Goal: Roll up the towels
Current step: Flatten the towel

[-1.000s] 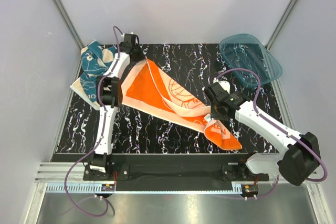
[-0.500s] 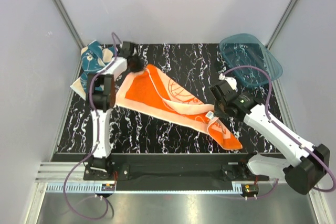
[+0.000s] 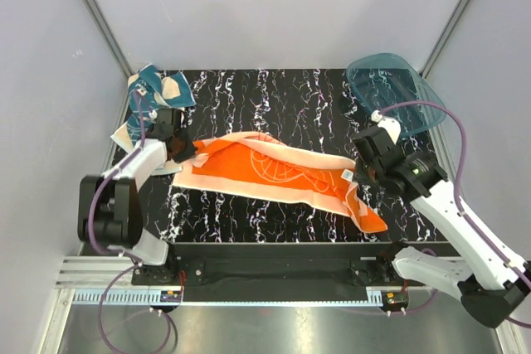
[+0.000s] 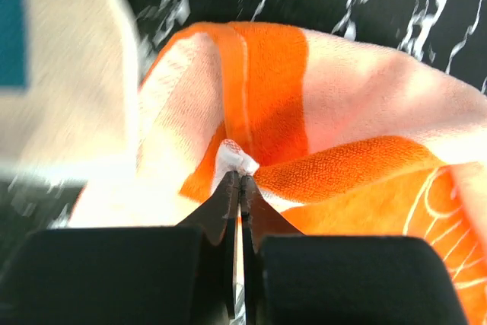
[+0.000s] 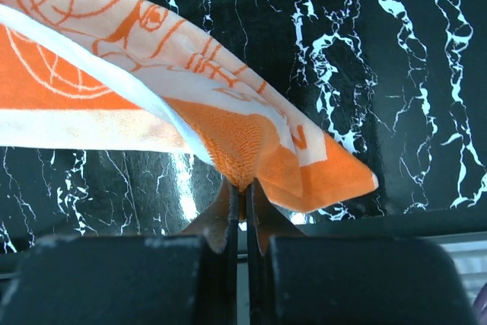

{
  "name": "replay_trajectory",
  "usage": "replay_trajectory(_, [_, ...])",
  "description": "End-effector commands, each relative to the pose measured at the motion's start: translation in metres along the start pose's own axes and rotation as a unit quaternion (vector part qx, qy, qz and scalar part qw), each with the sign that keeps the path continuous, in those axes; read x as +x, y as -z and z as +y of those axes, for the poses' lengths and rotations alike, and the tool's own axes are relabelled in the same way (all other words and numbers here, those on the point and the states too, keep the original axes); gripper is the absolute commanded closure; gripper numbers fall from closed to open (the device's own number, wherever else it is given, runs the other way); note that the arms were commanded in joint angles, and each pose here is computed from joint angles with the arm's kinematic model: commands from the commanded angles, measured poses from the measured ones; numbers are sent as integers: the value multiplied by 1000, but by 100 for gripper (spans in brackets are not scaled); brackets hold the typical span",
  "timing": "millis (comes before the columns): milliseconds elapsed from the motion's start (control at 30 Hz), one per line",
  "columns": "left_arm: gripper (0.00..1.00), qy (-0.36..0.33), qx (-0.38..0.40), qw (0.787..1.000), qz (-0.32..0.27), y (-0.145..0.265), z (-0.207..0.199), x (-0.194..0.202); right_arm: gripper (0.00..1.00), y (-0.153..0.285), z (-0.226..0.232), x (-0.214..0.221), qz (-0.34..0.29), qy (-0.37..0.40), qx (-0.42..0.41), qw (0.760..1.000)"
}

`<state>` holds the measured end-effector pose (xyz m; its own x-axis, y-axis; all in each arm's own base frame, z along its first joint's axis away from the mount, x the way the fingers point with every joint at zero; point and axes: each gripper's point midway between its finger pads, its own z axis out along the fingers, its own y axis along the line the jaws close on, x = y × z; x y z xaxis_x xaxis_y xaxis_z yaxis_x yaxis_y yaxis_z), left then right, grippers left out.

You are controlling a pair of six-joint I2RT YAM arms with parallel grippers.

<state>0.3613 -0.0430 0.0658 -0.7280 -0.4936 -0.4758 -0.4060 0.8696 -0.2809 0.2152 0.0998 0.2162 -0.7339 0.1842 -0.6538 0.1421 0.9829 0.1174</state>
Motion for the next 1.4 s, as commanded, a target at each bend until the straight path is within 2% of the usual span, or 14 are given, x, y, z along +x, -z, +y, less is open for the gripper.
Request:
replay_trajectory(0, [100, 5, 0, 996, -85, 36, 0, -29, 100, 9, -21, -1, -17, -20, 32, 999])
replay_trajectory(133, [100, 1, 16, 992, -126, 68, -7, -48, 100, 15, -28, -7, -31, -29, 45, 998])
replay_trajectory(233, [100, -5, 44, 985, -167, 110, -17, -64, 100, 38, -35, -31, -80, -53, 44, 994])
replay_trajectory(267, [100, -11, 60, 978, -200, 137, -23, -77, 100, 52, -39, -47, -110, -66, 44, 991])
replay_trajectory(367, [100, -25, 65, 969, -238, 187, -20, -85, 100, 90, -57, -75, -172, -98, 49, 979])
replay_trajectory(567, [100, -36, 103, 937, -333, 301, -13, -90, 100, 159, -92, -106, -269, -163, 32, 949])
replay_trajectory(667, [100, -39, 120, 924, -362, 348, -8, -84, 100, 177, -99, -111, -292, -168, 18, 941])
replay_trajectory(767, [100, -53, 127, 928, -347, 360, -8, -76, 100, 167, -93, -112, -275, -141, 33, 950])
replay_trajectory(933, [100, -75, 90, 950, -288, 316, -9, -75, 100, 106, -57, -116, -206, -82, 91, 971])
replay_trajectory(1000, [100, -86, 73, 961, -251, 281, -14, -78, 100, 77, -41, -126, -188, -90, 87, 974])
replay_trajectory(1067, [100, -85, 57, 971, -214, 241, -17, -83, 100, 37, -26, -120, -135, -85, 62, 985])
replay_trajectory(1100, [100, -85, 52, 974, -202, 226, -18, -84, 100, 20, -32, -134, -142, -114, 64, 981])
replay_trajectory(1167, [100, -78, 41, 981, -170, 190, -19, -92, 100, -31, -26, -124, -88, -101, 68, 989])
replay_trajectory(1367, [100, -65, 4, 994, -84, 85, -21, -104, 100, -143, -31, -125, -24, -108, 92, 990])
